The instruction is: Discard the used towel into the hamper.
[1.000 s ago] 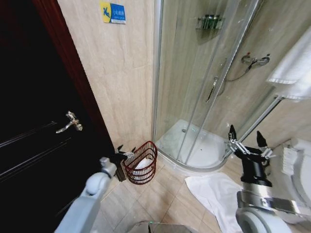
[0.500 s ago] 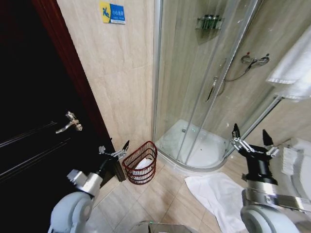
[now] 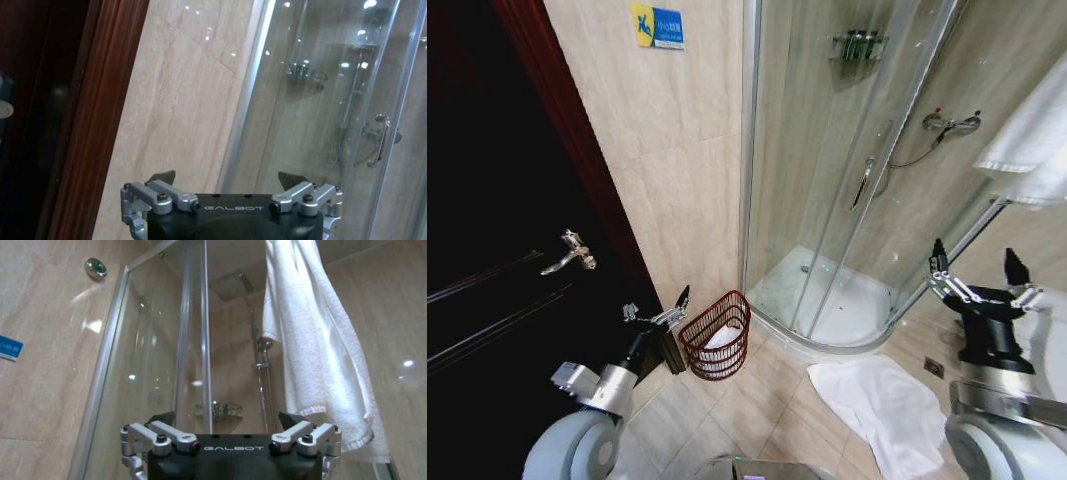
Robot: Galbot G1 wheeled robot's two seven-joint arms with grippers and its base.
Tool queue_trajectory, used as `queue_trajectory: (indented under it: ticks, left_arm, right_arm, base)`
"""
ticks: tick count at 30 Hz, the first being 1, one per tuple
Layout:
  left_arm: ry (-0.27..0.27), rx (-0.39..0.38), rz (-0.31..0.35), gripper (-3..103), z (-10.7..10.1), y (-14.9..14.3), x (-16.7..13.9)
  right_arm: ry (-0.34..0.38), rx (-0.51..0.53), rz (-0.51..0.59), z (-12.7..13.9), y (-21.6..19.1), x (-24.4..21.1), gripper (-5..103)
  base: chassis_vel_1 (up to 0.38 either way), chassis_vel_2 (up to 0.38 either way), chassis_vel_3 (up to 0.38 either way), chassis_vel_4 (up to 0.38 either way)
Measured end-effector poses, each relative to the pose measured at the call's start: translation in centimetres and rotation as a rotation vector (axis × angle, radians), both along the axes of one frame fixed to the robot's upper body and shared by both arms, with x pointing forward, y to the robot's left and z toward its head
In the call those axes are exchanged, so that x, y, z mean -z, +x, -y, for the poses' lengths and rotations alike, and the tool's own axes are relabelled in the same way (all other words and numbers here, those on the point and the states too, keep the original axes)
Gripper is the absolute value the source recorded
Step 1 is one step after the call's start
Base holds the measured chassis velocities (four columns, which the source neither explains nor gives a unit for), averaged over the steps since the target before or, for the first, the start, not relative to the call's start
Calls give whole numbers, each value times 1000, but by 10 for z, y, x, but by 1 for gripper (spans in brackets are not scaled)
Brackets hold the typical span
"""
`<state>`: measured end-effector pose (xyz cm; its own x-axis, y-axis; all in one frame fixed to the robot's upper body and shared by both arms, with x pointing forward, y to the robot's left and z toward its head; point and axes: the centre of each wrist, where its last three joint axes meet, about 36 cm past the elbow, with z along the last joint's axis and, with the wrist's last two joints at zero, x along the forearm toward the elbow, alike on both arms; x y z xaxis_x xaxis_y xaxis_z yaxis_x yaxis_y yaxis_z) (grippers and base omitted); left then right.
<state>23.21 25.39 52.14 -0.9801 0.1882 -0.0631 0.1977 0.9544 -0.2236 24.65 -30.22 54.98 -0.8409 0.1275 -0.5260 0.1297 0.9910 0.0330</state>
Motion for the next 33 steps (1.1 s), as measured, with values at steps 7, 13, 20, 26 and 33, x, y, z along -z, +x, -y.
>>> queue_trajectory:
  ticks: [7,13,20,26,33]
  left_arm:
    - [0,0,-2,100,0,1,1]
    - [0,1,-3,100,0,1,2]
    - [0,1,-4,100,0,2,2]
    - [0,1,-4,100,0,2,2]
    - [0,2,-4,100,0,2,3]
  right_arm:
    - [-10,-6,8,-1,-2,3,100]
    - [-18,4,21,0,-2,3,100]
    - [-53,6,35,2,-2,1,100]
    - [-59,6,41,1,-2,2,100]
    - [-55,3,73,-1,0,2,100]
  base:
    - [0,0,0,0]
    - [0,0,0,0]
    - [-90,-105,106,94]
    - [-199,-206,217,188]
    - [-263,-256,270,273]
